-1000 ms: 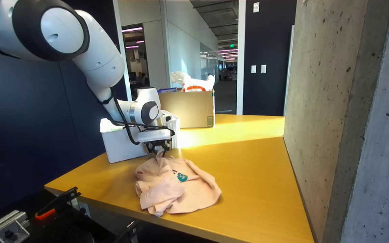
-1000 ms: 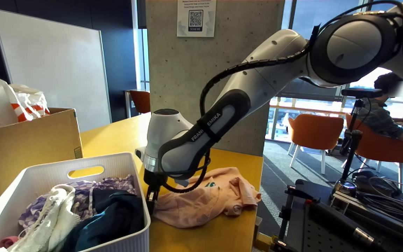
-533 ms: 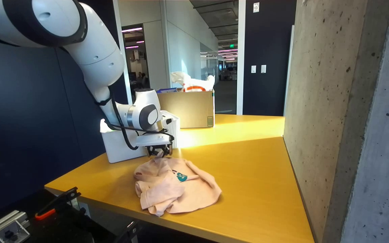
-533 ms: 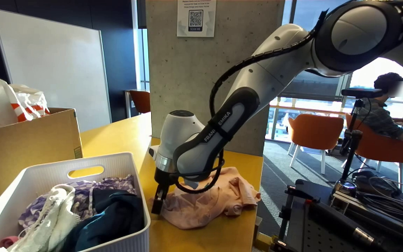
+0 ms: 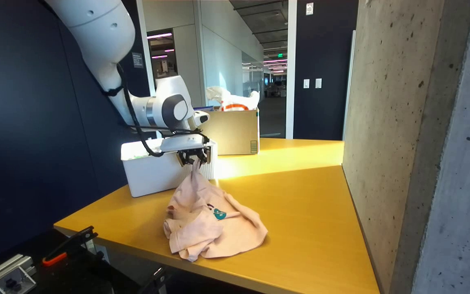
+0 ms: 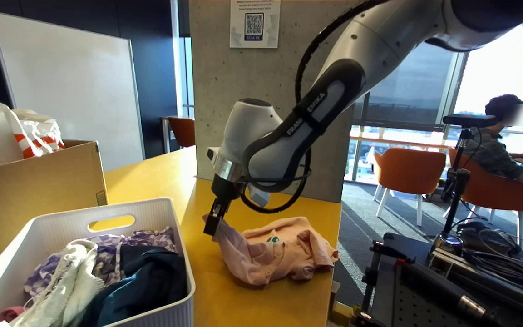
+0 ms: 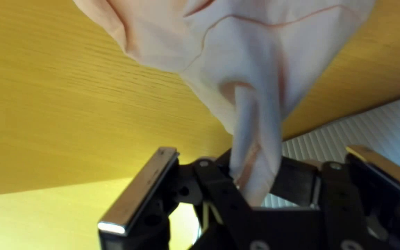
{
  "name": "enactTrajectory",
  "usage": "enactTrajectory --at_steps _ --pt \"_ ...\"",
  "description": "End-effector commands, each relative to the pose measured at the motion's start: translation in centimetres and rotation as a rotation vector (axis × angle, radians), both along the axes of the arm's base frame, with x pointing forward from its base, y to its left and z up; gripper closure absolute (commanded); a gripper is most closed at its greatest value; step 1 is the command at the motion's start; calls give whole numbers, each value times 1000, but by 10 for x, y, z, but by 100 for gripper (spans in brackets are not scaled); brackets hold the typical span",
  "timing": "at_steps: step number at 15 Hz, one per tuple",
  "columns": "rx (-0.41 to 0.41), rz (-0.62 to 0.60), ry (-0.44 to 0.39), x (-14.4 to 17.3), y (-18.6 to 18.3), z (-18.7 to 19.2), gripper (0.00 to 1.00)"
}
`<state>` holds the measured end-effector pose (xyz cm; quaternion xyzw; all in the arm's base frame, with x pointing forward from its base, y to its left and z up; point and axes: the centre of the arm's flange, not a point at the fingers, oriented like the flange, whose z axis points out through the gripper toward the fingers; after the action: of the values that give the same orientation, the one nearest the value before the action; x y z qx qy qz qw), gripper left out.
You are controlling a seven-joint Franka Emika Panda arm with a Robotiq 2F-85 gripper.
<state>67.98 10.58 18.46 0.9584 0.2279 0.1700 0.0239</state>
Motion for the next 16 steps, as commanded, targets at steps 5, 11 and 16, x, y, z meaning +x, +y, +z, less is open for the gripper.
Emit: enactTrajectory --at_steps 5,11,16 --pt "-88 -292 105 -127 -55 40 100" --pt "-162 -546 157 -196 -131 28 100" --pt "-182 -632 223 -194 -155 1 100"
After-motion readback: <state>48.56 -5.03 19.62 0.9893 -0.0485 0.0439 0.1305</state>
